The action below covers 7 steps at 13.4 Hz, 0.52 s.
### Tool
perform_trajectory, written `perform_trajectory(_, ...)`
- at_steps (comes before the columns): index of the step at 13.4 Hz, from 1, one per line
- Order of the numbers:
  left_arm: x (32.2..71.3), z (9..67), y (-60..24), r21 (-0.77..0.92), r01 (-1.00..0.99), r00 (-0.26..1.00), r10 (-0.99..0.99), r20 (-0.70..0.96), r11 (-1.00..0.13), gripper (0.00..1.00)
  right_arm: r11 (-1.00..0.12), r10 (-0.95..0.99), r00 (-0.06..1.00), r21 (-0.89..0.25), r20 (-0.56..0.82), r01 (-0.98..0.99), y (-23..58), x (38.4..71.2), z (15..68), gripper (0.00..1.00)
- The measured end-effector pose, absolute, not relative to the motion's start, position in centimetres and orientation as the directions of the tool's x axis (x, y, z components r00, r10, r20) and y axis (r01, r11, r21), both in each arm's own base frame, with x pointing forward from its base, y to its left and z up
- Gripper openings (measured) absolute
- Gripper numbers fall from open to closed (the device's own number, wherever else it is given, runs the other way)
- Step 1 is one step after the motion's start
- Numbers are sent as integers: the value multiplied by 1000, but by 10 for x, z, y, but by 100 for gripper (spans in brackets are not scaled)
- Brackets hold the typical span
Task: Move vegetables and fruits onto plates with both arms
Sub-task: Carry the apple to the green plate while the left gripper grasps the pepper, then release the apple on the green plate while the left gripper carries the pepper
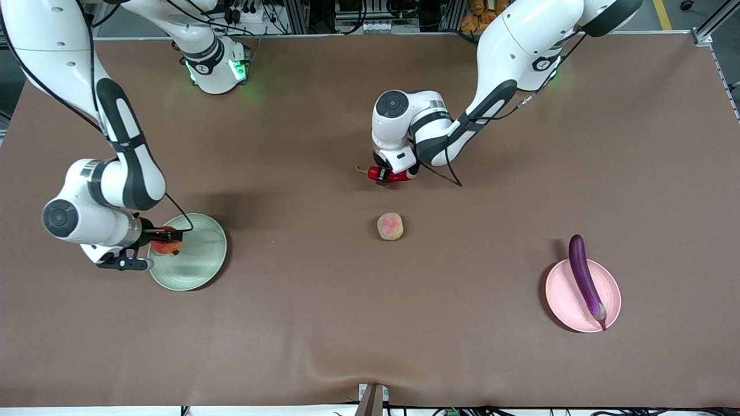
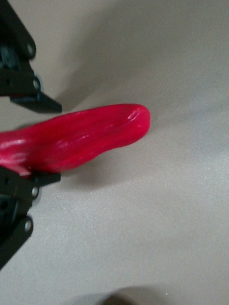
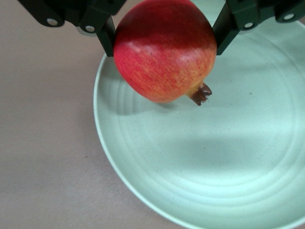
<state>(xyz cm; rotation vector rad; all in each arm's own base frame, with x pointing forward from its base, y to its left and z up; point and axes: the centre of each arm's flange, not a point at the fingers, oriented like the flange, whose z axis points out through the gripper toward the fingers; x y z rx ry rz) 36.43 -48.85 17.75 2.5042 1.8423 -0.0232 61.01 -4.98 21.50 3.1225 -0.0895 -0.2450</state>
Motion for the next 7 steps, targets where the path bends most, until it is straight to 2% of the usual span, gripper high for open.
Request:
perform_trajectory(1, 367, 178, -487, 26, 952, 304, 952, -21, -304, 44, -998, -58, 986, 13, -155, -57, -50, 610, 215, 85)
perform_trajectory(2, 374, 181, -483, 35, 952, 305, 952, -1, -304, 34, -998, -59, 987, 13, -152, -58, -51, 610, 216, 93)
perform_trajectory(3, 384, 187, -476, 43, 951, 305, 952, 27, -306, 33, -998, -59, 987, 12, -149, -58, -51, 611, 218, 99)
perform_trajectory(7, 437, 258, -439, 85, 916, 387, 920, 71, -392, 33, -998, -56, 988, 11, -146, -55, -57, 620, 237, 100)
